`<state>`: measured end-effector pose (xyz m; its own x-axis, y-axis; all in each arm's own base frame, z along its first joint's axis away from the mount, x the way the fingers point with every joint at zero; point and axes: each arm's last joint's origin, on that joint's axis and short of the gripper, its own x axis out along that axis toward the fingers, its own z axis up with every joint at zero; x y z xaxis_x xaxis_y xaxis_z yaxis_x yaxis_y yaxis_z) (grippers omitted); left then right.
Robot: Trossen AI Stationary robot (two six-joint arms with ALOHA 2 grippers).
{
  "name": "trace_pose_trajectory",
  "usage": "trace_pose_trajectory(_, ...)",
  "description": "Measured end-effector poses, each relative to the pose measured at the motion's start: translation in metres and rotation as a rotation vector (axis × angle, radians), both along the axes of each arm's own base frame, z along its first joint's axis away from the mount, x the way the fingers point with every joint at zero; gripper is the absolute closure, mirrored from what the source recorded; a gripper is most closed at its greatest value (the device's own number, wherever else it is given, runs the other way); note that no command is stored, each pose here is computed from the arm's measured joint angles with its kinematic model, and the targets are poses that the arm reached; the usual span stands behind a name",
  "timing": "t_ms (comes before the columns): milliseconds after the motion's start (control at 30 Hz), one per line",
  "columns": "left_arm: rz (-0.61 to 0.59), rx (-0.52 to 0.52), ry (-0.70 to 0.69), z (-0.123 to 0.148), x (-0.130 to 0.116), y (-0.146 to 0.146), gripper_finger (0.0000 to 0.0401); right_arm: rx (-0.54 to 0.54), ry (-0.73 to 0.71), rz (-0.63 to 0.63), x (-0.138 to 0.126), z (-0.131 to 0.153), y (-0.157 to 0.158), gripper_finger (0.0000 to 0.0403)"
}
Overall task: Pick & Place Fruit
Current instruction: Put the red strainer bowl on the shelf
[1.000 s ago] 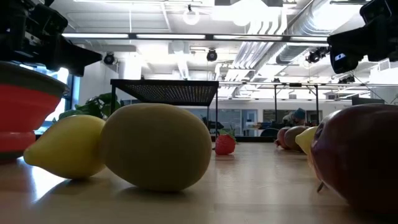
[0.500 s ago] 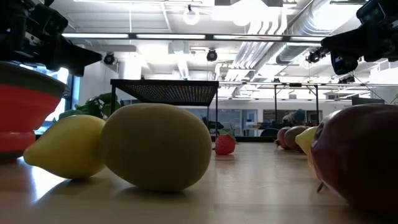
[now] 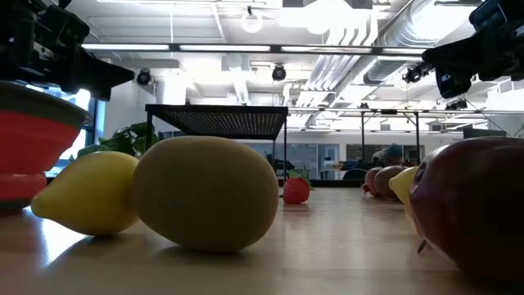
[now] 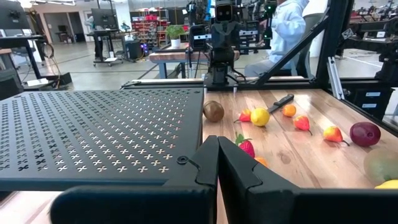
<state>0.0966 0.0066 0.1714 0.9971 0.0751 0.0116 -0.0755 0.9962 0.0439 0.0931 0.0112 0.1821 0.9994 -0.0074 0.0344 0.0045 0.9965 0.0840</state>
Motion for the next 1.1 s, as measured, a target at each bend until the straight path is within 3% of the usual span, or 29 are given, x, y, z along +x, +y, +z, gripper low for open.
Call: trace_pose_trajectory(1100,0.001,-0.001,0.000,0.0000,0.0000,0.0000,0.0401,0.005,0.002,0.008,0.0001,-0.0001,0.0003,0.0400)
